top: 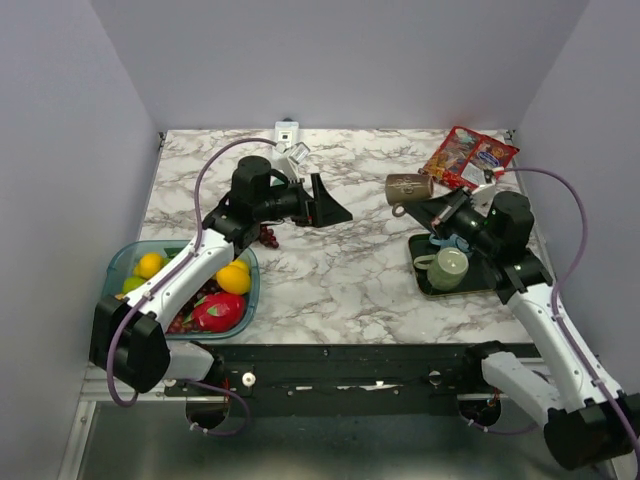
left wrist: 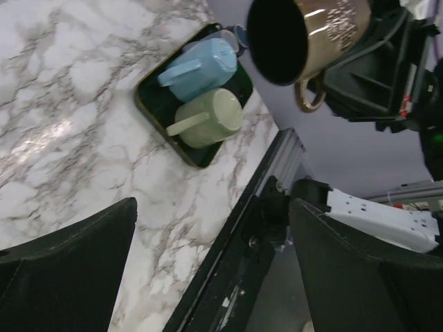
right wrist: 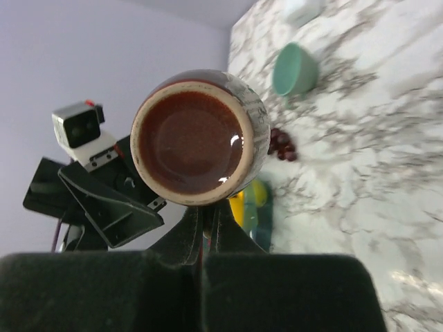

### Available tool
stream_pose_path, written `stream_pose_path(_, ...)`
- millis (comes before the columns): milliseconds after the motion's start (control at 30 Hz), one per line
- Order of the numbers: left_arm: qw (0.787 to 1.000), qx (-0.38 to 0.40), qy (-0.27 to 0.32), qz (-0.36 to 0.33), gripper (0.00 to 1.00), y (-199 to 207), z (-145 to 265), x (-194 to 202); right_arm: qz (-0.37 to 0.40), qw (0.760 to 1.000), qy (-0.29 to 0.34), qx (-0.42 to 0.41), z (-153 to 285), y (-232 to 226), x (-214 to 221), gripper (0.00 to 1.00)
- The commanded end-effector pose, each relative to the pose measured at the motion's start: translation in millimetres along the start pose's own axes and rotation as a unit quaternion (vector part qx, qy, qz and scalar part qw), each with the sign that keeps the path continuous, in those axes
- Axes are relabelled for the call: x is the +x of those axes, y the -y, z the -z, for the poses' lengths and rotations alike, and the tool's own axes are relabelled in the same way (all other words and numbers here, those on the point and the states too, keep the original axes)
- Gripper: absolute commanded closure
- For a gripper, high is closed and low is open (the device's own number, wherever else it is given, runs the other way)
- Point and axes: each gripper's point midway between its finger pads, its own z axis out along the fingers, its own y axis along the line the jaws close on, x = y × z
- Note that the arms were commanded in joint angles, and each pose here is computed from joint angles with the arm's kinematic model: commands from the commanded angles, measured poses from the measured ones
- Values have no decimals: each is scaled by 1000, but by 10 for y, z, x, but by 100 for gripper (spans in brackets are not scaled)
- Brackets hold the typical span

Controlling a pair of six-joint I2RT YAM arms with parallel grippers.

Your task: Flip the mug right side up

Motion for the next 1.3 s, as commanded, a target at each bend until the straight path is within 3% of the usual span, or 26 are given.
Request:
stream_pose_path(0,995,93,30,-8,1,616,72,-171,58,987,18,-150,-152,-884,-72,99)
stream_pose_path(200,987,148,61,3,1,938,191,-245,62,969,-11,-239,-275,-1386,112,99)
stream_pose_path(533,979,169,114,30,3,1150,312,-462,63,953,-22,-296,-302,-1682,220,99)
stream_pose_path(900,969,186,151,57,44,1174,271,-654,52,945,-44,-319,-270,-1757,358,99)
stream_pose_path(1167,968,183,158,66,53,1153,237,-702,44,944,-58,-322,-301,-1738,444,99)
stream_pose_path(1267,968,181,158,68,62,1126,212,-713,44,945,-65,-319,-307,-1709,494,99)
